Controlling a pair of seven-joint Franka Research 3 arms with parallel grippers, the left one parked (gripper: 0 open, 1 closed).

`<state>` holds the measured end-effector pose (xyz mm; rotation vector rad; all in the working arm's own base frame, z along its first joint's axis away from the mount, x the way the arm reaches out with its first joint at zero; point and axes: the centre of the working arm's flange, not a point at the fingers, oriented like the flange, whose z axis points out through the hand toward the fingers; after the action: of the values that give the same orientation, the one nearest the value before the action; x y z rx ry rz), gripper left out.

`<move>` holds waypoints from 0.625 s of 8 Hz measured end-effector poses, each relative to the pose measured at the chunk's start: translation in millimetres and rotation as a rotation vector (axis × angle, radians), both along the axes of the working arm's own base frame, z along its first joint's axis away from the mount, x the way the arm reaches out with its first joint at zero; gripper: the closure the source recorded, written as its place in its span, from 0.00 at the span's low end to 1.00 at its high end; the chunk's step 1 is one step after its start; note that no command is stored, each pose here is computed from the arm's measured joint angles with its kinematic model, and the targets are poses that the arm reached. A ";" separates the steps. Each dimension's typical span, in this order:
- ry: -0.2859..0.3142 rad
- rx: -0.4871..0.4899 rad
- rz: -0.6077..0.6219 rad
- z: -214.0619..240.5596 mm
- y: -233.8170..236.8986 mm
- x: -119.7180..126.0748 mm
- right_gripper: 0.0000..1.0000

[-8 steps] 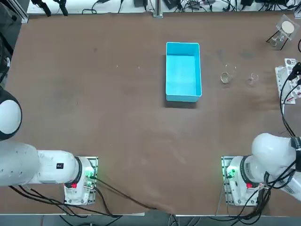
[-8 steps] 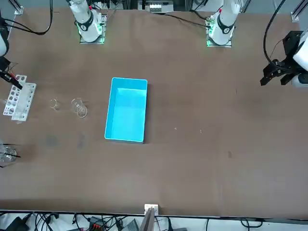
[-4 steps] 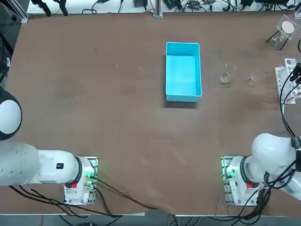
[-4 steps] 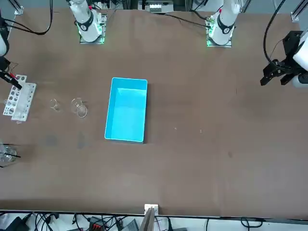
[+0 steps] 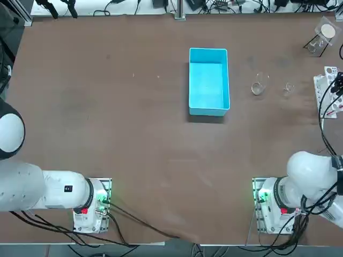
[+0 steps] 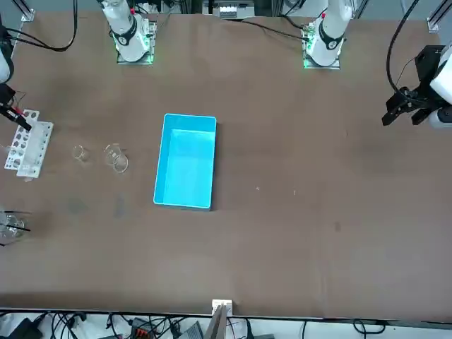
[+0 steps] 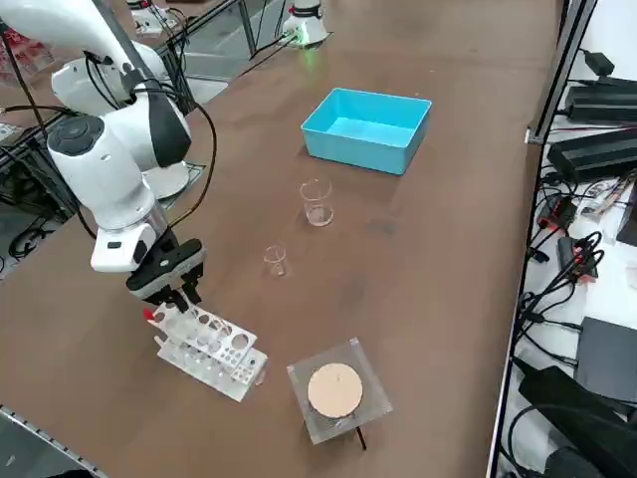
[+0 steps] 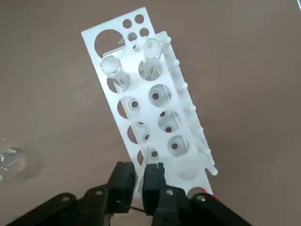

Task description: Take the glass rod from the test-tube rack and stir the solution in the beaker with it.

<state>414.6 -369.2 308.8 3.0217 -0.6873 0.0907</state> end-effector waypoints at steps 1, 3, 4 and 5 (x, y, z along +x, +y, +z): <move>0.000 0.000 -0.001 0.0 0.0 0.0 0.81; -0.001 0.000 -0.002 0.3 -0.1 0.1 0.88; -0.003 -0.001 -0.002 1.1 -0.3 0.5 0.93; -0.005 -0.003 0.000 2.5 -0.1 1.6 0.95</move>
<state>416.2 -369.4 311.3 3.0192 -0.6873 0.0990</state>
